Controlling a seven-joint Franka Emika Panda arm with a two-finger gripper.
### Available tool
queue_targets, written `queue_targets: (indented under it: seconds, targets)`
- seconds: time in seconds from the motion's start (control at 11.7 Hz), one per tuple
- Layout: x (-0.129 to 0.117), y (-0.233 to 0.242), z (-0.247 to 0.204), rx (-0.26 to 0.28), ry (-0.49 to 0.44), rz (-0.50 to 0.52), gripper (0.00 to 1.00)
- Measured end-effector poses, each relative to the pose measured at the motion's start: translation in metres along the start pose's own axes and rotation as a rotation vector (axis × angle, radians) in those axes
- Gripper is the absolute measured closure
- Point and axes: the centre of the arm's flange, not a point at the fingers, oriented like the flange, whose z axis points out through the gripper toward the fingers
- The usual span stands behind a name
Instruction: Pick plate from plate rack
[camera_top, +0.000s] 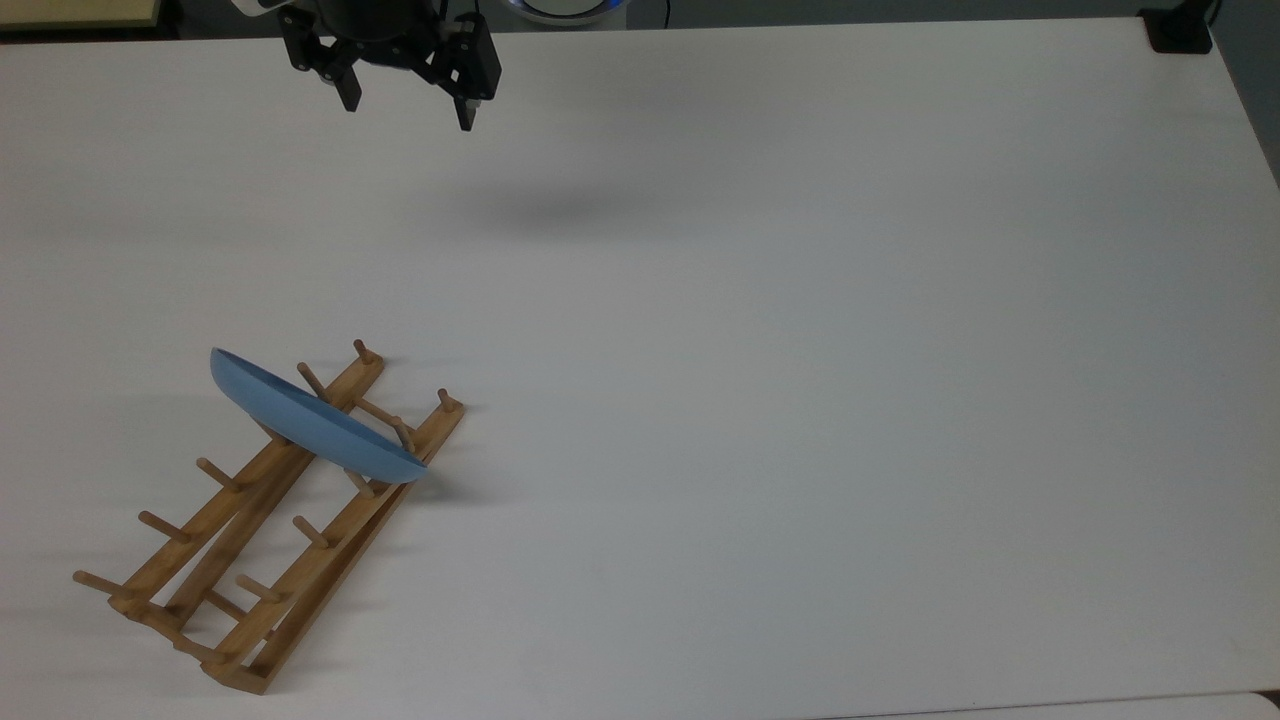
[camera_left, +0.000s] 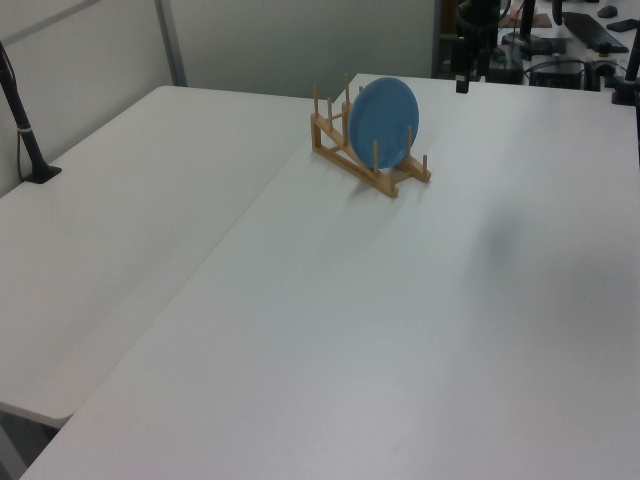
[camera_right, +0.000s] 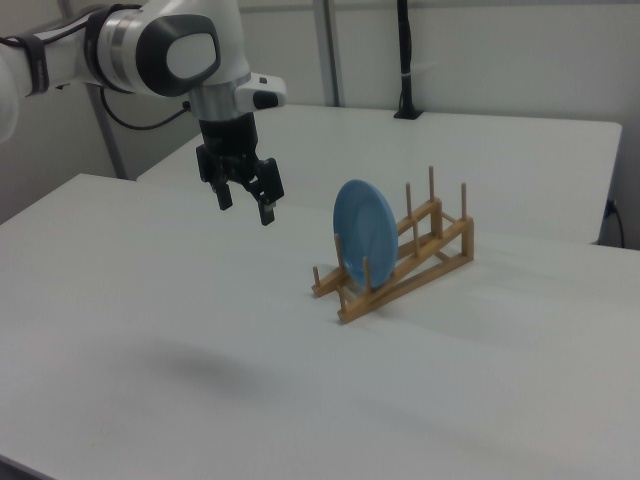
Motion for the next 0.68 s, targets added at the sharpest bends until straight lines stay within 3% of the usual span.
queue_targets:
  seconds: [0.68]
  targets:
    - [0.0029,0.0004,-0.0010,-0.005,0.022,-0.040,0.00]
